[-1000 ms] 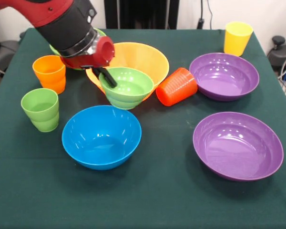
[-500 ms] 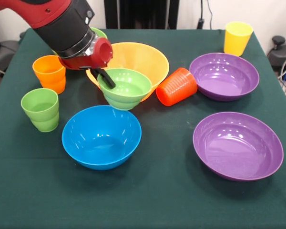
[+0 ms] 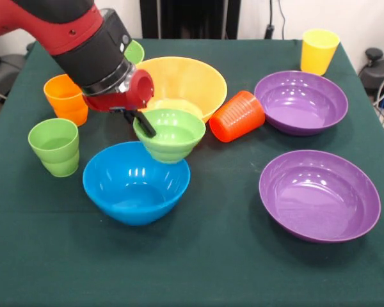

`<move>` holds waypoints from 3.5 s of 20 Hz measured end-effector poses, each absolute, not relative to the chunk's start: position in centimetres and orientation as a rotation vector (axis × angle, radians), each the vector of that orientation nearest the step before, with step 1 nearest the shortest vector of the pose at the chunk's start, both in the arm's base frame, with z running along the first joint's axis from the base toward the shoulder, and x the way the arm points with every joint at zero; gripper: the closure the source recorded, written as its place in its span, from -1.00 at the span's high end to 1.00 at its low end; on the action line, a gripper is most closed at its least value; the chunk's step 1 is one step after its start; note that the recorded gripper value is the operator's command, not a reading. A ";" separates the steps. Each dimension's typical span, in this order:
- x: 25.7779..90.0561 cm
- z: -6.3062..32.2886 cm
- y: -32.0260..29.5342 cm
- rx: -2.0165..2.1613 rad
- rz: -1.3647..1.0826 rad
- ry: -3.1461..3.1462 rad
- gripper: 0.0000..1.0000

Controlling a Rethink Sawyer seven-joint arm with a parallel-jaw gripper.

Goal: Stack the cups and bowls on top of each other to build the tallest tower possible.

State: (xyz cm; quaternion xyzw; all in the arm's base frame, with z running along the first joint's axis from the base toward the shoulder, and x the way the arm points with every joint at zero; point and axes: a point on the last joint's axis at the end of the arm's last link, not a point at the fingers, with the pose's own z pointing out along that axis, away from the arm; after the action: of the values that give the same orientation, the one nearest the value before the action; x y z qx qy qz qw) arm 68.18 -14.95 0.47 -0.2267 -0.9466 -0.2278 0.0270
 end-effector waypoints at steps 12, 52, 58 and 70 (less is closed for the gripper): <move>70.9 -2.1 -16.4 -0.781 -0.737 -2.977 -1.00; 78.4 -5.4 -21.9 -0.885 -0.681 -3.260 -1.00; 78.5 -4.6 -19.3 -0.692 -0.448 -3.450 -1.00; 77.2 -3.9 -9.2 -0.473 -0.130 -3.576 -1.00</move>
State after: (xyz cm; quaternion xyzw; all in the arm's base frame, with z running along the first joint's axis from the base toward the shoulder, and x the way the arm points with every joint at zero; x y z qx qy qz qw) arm 77.18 -9.23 -3.95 -0.1273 -0.9637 -0.0349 -0.2320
